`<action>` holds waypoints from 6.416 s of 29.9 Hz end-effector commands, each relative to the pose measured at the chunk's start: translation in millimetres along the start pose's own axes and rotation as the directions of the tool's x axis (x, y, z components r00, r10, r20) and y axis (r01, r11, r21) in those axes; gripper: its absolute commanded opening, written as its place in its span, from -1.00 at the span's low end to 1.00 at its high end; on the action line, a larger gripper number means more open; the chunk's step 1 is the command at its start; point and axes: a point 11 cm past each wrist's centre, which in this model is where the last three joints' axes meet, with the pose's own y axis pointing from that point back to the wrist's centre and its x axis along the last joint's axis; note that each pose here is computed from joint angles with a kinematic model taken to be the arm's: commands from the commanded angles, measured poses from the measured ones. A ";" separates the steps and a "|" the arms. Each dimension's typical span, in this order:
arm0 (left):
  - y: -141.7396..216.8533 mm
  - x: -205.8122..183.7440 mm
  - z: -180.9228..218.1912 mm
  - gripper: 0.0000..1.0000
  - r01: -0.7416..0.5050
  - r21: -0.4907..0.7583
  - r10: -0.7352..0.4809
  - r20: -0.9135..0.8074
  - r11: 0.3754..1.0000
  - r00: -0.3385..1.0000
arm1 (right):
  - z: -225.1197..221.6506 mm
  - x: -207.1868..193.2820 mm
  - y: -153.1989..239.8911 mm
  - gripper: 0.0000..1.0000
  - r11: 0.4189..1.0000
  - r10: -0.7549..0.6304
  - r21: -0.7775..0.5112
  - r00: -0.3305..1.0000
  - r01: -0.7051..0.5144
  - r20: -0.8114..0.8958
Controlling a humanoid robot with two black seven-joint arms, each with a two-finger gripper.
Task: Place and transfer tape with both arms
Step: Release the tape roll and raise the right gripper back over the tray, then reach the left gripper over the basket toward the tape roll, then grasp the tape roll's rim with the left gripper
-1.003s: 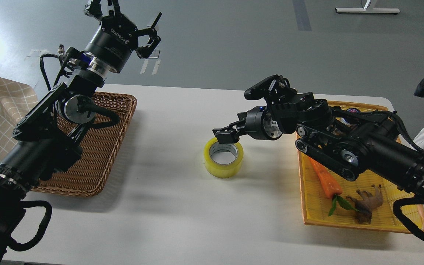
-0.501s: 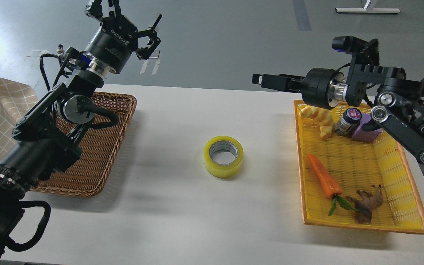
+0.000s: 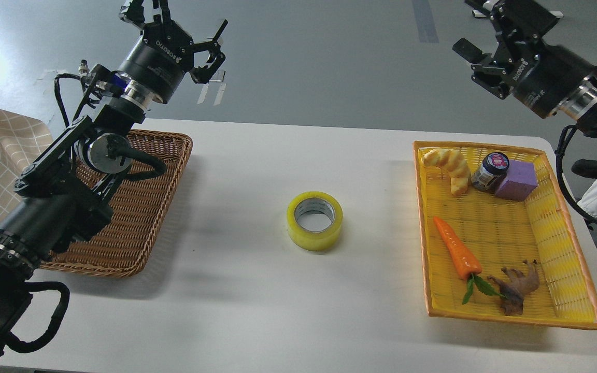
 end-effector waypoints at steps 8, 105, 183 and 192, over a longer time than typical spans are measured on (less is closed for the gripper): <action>0.0 -0.2 -0.5 0.96 0.002 0.005 -0.002 0.005 1.000 1.000 | -3.9 44.0 22.7 1.00 0.970 0.157 0.122 0.923 -0.211 0.351; 54.0 -67.6 -116.4 0.96 -0.170 0.862 -0.873 0.443 0.477 -0.203 | 44.6 10.4 2.0 1.00 0.902 0.091 0.184 0.588 -0.391 0.803; 71.6 -66.3 -220.7 0.46 -0.248 0.920 -0.953 0.294 0.303 -0.072 | 57.0 1.4 0.6 1.00 0.905 0.099 0.161 0.564 -0.394 0.820; 74.0 -72.5 -224.3 -1.00 -0.202 0.936 -0.957 0.278 0.290 -0.085 | 57.6 0.9 0.4 1.00 0.904 0.099 0.161 0.563 -0.395 0.821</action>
